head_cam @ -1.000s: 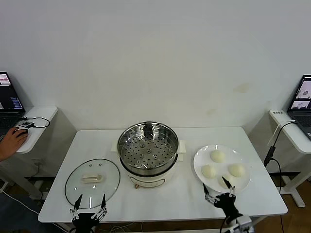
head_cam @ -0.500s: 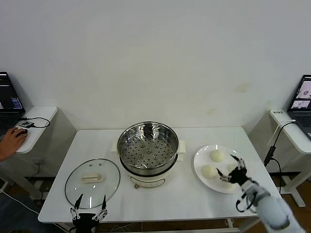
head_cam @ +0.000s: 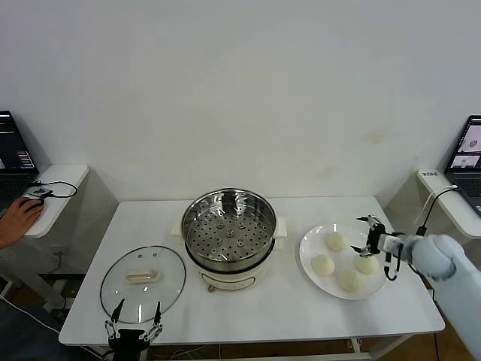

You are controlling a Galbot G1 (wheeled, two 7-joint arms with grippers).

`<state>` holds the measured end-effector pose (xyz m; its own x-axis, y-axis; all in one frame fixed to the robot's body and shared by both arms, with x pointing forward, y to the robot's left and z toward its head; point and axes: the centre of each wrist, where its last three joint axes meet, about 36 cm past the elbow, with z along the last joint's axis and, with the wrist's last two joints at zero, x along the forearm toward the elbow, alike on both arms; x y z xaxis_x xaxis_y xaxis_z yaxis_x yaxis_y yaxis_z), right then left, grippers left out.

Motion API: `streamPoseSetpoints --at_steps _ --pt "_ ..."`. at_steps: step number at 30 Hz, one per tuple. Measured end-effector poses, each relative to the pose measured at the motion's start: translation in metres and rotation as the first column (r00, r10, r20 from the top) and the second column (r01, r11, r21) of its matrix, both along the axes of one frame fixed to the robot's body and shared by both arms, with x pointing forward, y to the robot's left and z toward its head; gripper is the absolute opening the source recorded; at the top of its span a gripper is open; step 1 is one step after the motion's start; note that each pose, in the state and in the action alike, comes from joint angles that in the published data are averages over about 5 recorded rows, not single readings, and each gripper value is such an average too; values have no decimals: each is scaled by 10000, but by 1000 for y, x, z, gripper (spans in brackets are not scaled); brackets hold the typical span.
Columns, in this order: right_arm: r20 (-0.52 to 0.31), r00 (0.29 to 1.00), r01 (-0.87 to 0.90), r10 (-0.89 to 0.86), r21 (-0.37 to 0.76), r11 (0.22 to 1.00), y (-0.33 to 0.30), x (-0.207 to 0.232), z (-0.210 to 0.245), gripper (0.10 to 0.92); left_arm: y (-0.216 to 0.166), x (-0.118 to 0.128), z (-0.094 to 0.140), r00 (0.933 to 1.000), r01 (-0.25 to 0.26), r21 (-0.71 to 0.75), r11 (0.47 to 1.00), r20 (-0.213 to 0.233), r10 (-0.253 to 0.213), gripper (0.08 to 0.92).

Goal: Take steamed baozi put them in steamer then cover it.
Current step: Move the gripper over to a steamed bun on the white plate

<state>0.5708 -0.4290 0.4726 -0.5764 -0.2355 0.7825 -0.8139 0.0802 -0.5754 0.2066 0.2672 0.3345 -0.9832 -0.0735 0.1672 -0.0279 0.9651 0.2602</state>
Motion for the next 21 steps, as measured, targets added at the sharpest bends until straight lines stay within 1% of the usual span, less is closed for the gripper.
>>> streamPoseSetpoints --at_steps 8,14,21 --pt "-1544 9851 -908 761 -908 9917 12 50 -5 823 6 2 -4 9999 -36 290 9996 105 33 823" --pt "-2209 9709 -1258 921 -1438 9816 21 76 -9 823 10 3 -6 9999 -55 423 9991 120 50 823" --pt "-2807 9555 -1460 906 -1832 9722 33 93 -19 823 12 5 -8 9999 -74 484 9988 141 67 823"
